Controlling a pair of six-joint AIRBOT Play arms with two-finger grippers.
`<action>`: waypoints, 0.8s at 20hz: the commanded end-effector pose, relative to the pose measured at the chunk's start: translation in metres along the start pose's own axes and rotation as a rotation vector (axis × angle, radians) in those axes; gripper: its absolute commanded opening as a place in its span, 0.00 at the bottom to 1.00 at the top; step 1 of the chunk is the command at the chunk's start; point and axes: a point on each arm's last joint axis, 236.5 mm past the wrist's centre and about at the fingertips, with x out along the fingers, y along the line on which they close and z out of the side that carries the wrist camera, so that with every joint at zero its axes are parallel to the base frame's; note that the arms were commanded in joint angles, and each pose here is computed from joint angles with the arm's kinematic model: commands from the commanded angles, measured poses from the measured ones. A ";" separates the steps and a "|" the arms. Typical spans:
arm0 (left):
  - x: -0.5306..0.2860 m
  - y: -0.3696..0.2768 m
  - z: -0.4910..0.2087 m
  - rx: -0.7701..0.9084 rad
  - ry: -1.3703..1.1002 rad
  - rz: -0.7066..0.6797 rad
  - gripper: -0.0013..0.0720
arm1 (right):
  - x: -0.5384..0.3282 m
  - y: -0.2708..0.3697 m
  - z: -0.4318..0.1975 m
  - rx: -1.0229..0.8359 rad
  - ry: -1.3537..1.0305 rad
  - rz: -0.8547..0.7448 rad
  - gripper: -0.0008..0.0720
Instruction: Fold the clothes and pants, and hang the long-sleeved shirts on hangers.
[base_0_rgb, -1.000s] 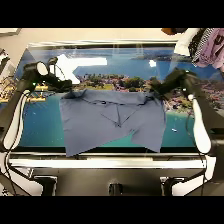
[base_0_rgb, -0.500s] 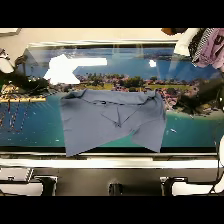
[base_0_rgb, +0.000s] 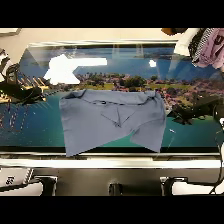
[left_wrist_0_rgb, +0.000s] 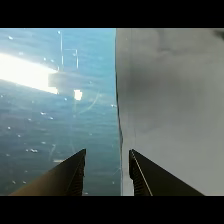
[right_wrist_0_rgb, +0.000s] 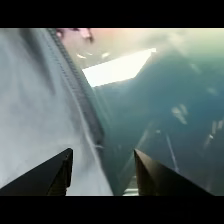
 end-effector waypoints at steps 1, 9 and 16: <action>0.004 0.000 -0.005 -0.016 0.016 0.002 0.45 | 0.009 0.011 0.004 0.025 -0.012 0.072 0.63; 0.020 -0.011 -0.011 -0.009 0.057 0.001 0.45 | 0.030 0.010 -0.013 0.074 0.093 0.110 0.50; 0.026 -0.016 -0.032 0.020 0.153 0.011 0.44 | 0.032 0.009 -0.015 0.063 0.102 0.111 0.05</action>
